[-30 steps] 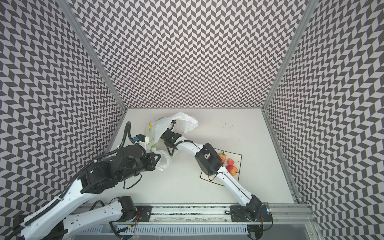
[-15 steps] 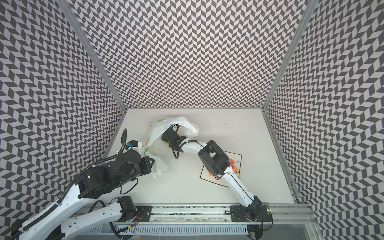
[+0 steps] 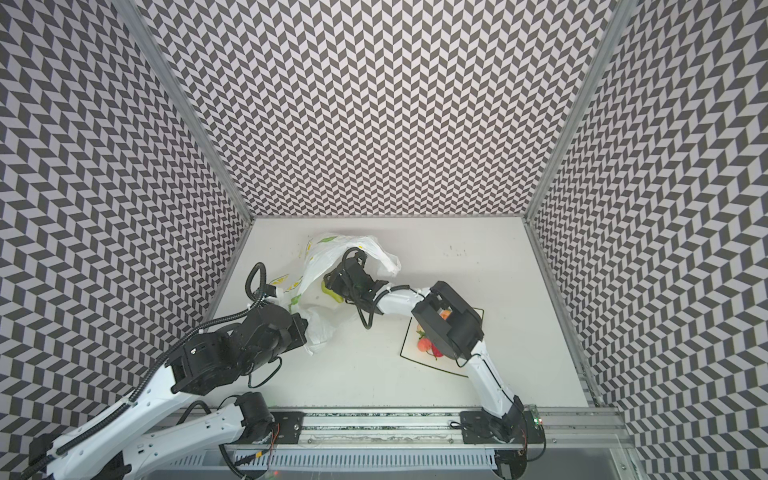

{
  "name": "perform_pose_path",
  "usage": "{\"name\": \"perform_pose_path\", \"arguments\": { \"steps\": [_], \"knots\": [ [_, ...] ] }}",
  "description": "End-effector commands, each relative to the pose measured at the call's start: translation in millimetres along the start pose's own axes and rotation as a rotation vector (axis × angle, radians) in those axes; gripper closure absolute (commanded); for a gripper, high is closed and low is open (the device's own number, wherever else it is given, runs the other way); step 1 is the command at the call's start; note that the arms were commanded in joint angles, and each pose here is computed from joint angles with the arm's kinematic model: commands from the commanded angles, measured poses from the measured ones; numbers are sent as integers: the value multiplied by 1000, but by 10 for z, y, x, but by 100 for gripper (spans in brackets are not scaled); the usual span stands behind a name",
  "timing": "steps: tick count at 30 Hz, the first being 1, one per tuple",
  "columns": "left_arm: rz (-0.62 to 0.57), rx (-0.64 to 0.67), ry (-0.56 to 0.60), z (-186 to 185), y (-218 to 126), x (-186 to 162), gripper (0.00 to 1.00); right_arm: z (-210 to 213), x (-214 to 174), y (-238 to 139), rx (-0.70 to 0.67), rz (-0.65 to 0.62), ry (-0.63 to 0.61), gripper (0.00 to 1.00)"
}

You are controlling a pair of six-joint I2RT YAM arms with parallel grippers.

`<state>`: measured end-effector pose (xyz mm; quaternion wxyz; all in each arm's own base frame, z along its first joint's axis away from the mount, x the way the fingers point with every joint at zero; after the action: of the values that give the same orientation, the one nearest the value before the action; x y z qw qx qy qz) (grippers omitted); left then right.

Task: Take the fake fruits out of the plastic bag
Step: 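Lift the green chayote out of the bag toward the white plate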

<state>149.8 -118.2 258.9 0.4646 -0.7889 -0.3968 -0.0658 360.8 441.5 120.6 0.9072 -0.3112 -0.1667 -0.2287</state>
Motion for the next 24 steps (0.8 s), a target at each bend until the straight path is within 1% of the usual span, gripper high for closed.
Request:
{"name": "perform_pose_path", "arguments": {
  "steps": [1, 8, 13, 18, 24],
  "knots": [
    [-47, -3, -15, -28, 58, 34, 100, 459, 3, -289, 175, 7, 3, 81],
    [-88, -12, -18, -115, 136, 72, 100, 436, -218, -738, 215, 49, -38, 81],
    [-98, -4, -24, -143, 189, 76, 100, 377, -376, -1121, 214, 67, -71, 81],
    [-101, 4, -38, -144, 228, 71, 100, 285, -480, -1520, 206, 61, -89, 81],
    [-100, 1, -52, -135, 267, 52, 100, 180, -491, -1994, 181, 32, -140, 81]
  ]
}}
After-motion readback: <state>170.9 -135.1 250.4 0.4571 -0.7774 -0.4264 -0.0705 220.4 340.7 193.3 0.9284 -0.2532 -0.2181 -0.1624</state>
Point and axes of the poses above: each gripper's point midway between its finger pads, its own y axis out along the fingers, its own z axis along the line the jaws close on, x = y × z, the point moved 5 cm from there along -y, back along the fingers, and after that the axes turned 12 degrees about -y, right-handed, at the moved point
